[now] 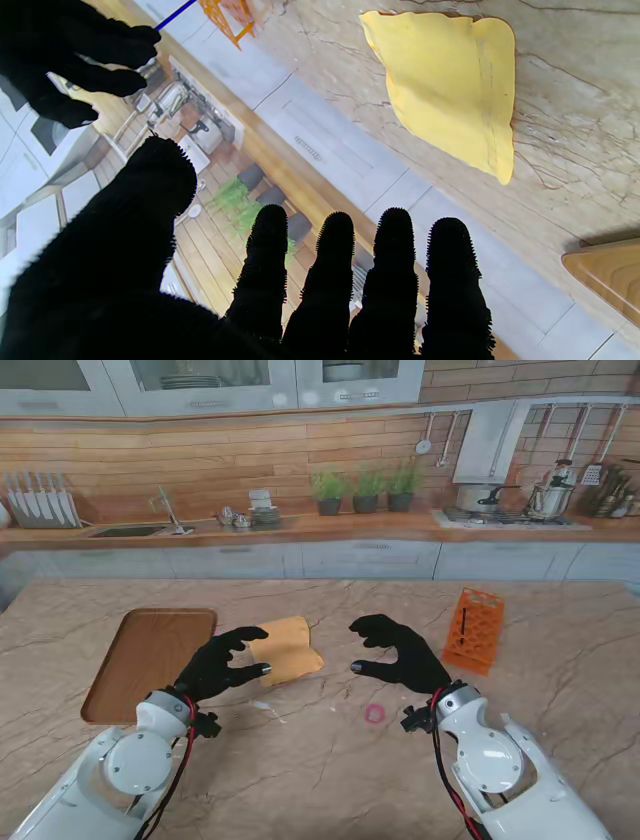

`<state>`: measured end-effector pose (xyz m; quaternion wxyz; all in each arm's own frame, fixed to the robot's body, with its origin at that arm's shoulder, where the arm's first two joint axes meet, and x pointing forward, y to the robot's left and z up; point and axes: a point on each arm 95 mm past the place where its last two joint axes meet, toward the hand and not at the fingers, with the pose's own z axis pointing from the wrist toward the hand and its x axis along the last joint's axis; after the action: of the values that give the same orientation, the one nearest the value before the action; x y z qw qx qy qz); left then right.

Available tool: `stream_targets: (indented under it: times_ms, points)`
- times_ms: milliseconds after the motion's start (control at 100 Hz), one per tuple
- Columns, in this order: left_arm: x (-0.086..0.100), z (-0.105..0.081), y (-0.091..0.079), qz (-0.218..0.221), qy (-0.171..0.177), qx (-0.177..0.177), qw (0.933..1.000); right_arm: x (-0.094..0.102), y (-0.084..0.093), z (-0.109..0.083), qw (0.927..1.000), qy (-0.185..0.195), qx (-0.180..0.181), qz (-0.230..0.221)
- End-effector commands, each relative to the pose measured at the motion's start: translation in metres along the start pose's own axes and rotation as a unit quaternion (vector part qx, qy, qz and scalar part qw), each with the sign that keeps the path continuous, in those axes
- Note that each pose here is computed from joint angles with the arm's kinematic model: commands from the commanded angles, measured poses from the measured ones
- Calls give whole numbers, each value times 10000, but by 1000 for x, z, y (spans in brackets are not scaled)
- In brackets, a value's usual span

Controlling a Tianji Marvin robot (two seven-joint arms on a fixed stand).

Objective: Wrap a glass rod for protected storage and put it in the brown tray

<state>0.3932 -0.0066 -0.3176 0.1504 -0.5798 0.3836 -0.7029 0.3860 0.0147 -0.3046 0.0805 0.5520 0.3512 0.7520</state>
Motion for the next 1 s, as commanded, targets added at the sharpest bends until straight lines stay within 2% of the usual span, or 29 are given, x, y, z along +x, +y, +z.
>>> stream_targets:
  times_ms: [0,120,250,470,550,830,990]
  points:
    - [4,7,1,77,48,-72,9999,5,-1,-1,10000,94,-10,-5]
    - [9,17,0,486,23,-194,9986,6,0,-4,9998,132,-17,-117]
    - [11,28,-1,1148,23,-384,9926,6,2,-9,9997,131,-116,-153]
    - [13,47,12,1637,-44,-571,9848,3,7,-13,9991,113,-216,-354]
    - [12,54,18,1896,-77,-625,9798,3,8,-14,9990,102,-250,-365]
    - [3,78,37,2871,-207,-775,9545,2,10,-14,9988,45,-329,-367]
    - [3,88,47,3060,-203,-922,9473,2,10,-13,9988,34,-326,-363]
